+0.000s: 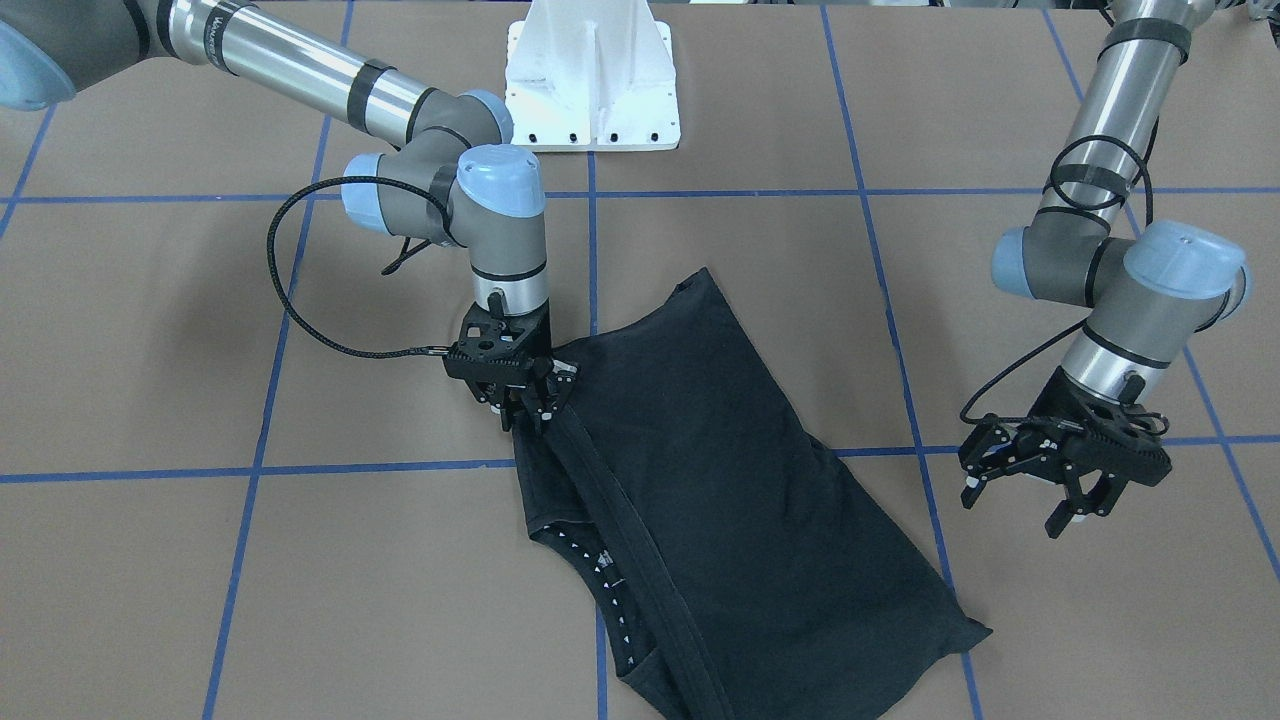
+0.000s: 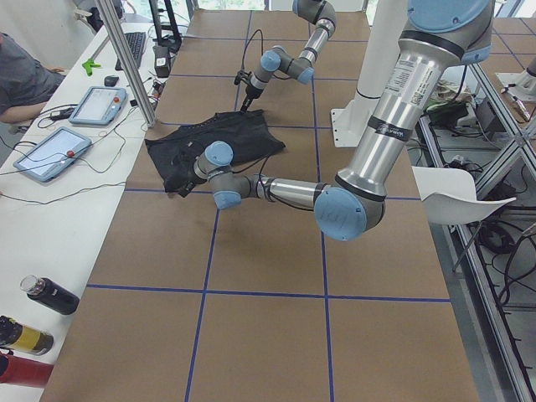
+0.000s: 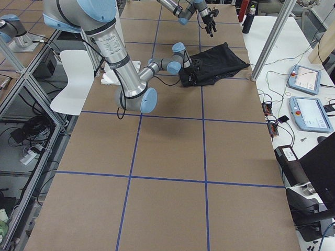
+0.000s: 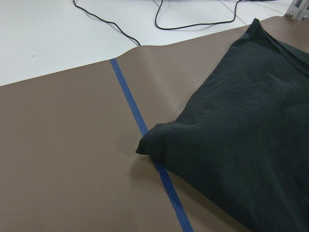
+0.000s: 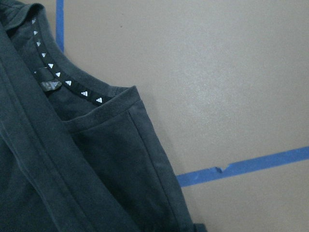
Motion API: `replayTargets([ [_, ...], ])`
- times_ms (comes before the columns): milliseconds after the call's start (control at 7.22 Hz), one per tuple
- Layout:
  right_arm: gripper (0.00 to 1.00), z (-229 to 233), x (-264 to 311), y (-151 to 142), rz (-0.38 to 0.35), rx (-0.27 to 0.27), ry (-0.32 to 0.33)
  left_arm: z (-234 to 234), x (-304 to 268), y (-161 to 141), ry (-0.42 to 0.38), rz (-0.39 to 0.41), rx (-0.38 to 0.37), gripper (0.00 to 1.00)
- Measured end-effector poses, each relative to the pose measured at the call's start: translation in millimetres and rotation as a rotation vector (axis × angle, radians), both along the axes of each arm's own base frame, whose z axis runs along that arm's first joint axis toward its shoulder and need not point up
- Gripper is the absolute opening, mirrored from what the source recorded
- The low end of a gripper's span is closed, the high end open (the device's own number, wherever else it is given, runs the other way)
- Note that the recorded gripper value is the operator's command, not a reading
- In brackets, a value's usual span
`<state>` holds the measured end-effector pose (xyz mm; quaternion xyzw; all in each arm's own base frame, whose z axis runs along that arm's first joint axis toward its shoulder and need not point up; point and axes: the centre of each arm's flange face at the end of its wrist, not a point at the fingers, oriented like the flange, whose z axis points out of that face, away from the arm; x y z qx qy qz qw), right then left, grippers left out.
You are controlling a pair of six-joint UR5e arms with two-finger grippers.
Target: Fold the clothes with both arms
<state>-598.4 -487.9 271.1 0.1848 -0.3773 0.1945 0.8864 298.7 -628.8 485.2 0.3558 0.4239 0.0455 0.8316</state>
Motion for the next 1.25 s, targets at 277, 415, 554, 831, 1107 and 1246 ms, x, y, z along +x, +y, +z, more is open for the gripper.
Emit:
replayTargets([
  [277,0.0,-4.5,0.5,0.6,-0.001,0.003,-0.008,-0.6,0.4,0.3,0.001,0.0,0.001,1.0],
  [415,0.0,-11.8,5.1,3.2,-0.003,0.009,-0.023,-1.0,0.4,0.4,0.002,0.0,0.001,1.0],
  [554,0.0,-16.5,14.6,12.6,-0.01,0.017,-0.043,-2.1,0.3,0.5,0.003,0.0,0.003,1.0],
  [831,0.0,-14.7,42.0,72.9,-0.057,0.034,-0.077,-6.8,0.5,1.1,0.009,0.002,0.01,1.0],
  [1107,0.0,-15.9,61.7,158.0,-0.096,0.049,-0.082,-9.8,0.5,3.7,0.012,0.004,0.016,1.0],
  [1246,0.0,-17.2,61.4,186.4,-0.095,0.052,-0.088,-9.9,0.1,5.6,0.013,0.005,0.017,1.0],
])
